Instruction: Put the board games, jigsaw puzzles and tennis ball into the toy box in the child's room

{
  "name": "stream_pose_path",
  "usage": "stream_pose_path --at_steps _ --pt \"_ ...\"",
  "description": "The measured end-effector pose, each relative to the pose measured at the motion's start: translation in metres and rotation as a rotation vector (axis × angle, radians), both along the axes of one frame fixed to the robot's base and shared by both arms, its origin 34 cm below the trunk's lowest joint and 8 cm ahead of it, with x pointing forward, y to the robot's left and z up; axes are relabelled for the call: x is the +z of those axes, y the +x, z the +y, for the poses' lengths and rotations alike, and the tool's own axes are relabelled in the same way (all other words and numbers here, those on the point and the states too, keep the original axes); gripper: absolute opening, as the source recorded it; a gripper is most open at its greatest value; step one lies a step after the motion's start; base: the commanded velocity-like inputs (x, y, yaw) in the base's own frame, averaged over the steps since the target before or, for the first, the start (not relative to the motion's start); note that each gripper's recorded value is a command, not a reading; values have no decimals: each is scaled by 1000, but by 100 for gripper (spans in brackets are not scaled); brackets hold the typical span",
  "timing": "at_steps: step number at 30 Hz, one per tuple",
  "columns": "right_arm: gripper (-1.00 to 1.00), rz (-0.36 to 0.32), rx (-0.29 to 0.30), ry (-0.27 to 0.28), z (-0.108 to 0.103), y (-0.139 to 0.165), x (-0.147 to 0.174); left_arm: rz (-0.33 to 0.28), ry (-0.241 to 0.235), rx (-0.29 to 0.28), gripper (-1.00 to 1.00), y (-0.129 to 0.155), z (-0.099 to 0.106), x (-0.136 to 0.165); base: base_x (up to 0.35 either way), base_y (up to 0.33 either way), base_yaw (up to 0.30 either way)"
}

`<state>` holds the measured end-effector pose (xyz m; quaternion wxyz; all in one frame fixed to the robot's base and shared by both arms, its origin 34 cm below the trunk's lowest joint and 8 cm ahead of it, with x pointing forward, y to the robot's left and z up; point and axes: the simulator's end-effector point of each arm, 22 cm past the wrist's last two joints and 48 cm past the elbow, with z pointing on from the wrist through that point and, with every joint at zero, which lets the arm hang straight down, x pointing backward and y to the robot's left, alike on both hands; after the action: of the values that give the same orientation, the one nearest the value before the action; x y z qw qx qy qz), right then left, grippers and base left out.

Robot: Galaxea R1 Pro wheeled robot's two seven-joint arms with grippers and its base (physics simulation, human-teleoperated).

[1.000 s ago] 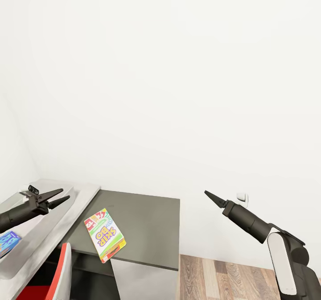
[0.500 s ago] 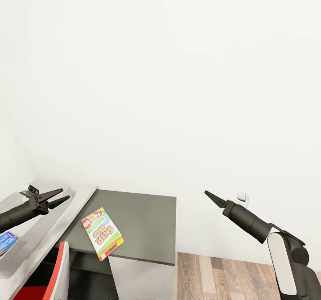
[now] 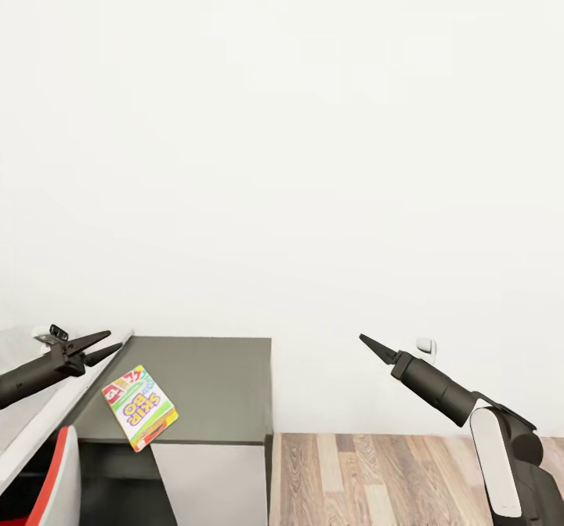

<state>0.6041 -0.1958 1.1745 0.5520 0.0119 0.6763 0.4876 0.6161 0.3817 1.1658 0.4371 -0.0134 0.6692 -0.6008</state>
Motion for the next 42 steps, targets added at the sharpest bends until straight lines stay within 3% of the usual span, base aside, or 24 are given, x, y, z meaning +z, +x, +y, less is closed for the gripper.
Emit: stream_pose_path --at_steps 23,42 --pt "100 -19 -4 -4 -1 -4 10 -23 1 0 100 -4 0 11 -62 -16 -229" --pt "100 40 -29 0 -5 1 -8 -41 1 -1 100 -8 0 21 -89 0 -216"
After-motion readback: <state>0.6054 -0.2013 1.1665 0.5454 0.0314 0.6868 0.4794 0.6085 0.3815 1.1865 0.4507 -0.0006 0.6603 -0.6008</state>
